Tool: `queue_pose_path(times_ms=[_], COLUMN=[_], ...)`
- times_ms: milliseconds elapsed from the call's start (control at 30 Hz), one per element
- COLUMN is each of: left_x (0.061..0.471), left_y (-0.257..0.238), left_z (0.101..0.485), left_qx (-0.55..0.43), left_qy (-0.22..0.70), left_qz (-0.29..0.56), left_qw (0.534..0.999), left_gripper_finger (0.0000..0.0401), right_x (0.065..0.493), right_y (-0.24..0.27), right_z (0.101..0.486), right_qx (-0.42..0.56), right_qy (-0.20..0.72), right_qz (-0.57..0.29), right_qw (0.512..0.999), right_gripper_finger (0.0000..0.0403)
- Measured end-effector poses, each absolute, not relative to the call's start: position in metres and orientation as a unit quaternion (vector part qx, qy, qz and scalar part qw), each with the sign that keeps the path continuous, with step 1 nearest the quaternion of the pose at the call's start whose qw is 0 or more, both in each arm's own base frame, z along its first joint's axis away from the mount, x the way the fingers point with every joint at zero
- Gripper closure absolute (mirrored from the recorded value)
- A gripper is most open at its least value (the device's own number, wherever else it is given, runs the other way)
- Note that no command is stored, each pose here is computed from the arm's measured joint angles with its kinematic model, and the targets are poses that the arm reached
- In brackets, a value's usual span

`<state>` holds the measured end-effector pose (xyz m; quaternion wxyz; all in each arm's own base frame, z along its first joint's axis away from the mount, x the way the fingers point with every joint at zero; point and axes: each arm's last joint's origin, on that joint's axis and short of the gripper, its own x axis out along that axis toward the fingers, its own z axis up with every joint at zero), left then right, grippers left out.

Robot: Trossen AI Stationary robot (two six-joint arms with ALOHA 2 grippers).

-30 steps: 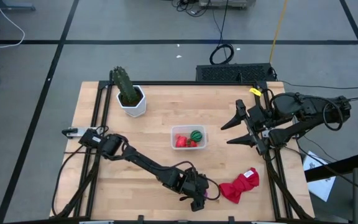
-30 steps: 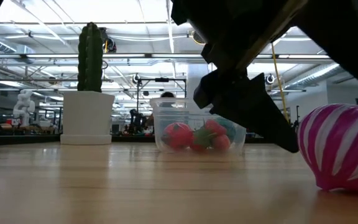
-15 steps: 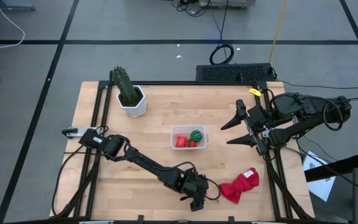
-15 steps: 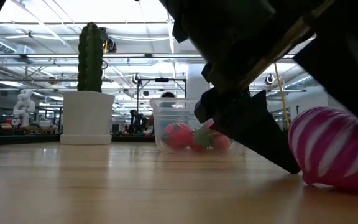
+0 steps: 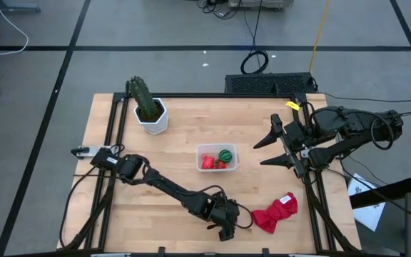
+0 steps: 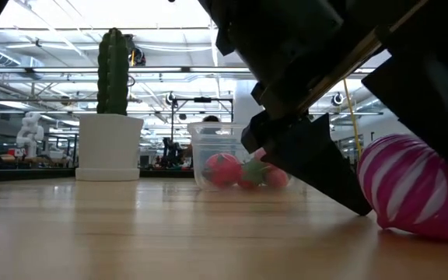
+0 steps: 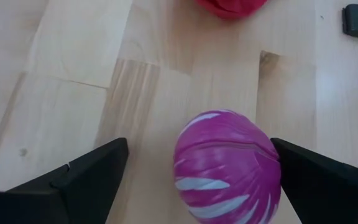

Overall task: Pick and placing Produce into tupperware
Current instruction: Put the onion into the transparent bin

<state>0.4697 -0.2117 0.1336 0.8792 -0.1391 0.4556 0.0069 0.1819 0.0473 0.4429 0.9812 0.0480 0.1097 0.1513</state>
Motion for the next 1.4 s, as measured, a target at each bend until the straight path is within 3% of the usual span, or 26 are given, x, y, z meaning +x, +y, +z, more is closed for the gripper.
queue_pose_path(times_ms=[533, 1400], left_x=[0.469, 0.478], left_y=[-0.211, -0.198], left_z=[0.133, 0.134], left_qx=[-0.149, -0.174], left_qy=[0.455, 0.437], left_qz=[0.024, 0.035], left_qw=[0.878, 0.882], left_gripper_finger=[0.0007, 0.0149], right_x=[0.182, 0.182], right_y=[0.047, 0.047], right_z=[0.443, 0.443], right_qx=[0.048, 0.048], right_qy=[0.109, 0.11], right_qz=[0.151, 0.151], right_qw=[0.981, 0.981], right_gripper_finger=[0.0179, 0.0179])
